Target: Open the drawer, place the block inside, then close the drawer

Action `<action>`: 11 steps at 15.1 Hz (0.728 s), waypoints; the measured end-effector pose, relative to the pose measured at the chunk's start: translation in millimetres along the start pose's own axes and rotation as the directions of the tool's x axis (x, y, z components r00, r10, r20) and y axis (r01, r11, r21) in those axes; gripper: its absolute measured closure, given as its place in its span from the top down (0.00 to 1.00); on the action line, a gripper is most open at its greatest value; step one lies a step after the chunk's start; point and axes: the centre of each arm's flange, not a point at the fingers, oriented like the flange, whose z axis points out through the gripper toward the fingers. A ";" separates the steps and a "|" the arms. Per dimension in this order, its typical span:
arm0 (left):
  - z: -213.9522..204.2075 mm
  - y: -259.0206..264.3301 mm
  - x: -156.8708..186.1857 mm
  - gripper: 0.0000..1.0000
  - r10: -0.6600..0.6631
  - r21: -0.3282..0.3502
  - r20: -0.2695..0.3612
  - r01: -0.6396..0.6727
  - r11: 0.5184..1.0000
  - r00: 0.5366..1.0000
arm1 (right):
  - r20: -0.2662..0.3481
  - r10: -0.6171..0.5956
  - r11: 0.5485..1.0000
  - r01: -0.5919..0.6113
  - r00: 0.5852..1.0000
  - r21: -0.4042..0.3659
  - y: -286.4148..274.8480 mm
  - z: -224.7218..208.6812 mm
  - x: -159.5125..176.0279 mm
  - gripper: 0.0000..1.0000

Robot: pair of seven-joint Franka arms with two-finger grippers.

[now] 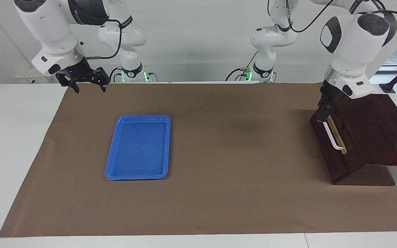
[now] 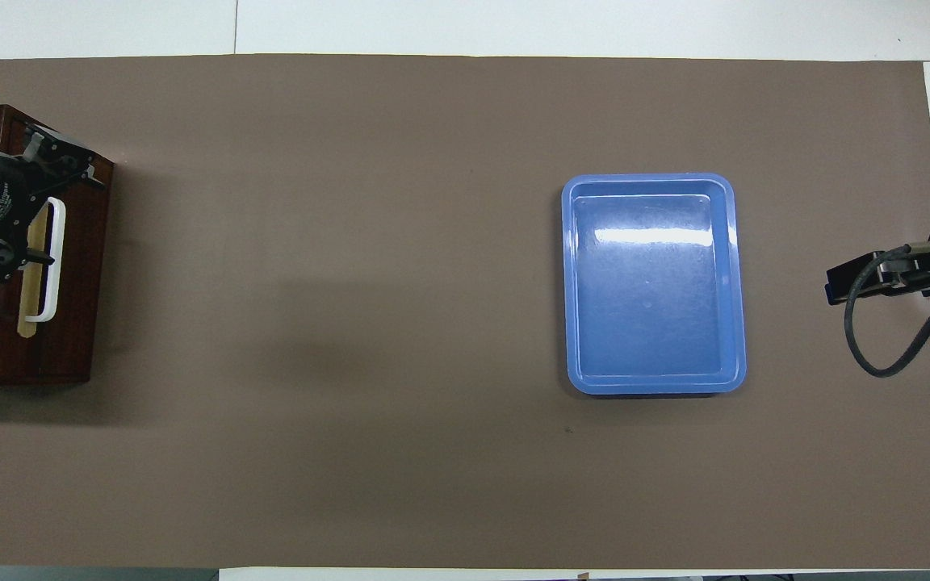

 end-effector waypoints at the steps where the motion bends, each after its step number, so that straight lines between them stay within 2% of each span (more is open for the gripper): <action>1: -3.7 -2.9 -1.0 1.00 0.084 0.008 0.014 -0.084 0.996 0.996 | 0.000 0.000 1.000 0.000 1.000 0.000 0.0 0.0 0.0 1.00; 3: -13.7 -9.3 -3.2 1.00 0.278 0.015 0.029 -0.279 0.960 0.960 | 0.000 0.000 1.000 0.000 1.000 0.000 0.0 0.0 0.0 1.00; 6: -23.8 -18.1 -4.7 1.00 0.495 0.017 0.047 -0.496 0.868 0.868 | 0.000 0.000 1.000 0.000 1.000 0.000 0.0 0.0 0.0 1.00; 9: -21.2 -24.9 -6.5 1.00 0.617 0.022 0.094 -0.622 0.783 0.781 | 0.000 0.000 1.000 0.000 1.000 0.000 0.0 0.0 0.0 1.00; 11: -16.9 -28.3 -8.4 1.00 0.660 0.021 0.118 -0.667 0.745 0.742 | 0.000 0.000 1.000 0.000 1.000 0.000 0.0 0.0 0.0 1.00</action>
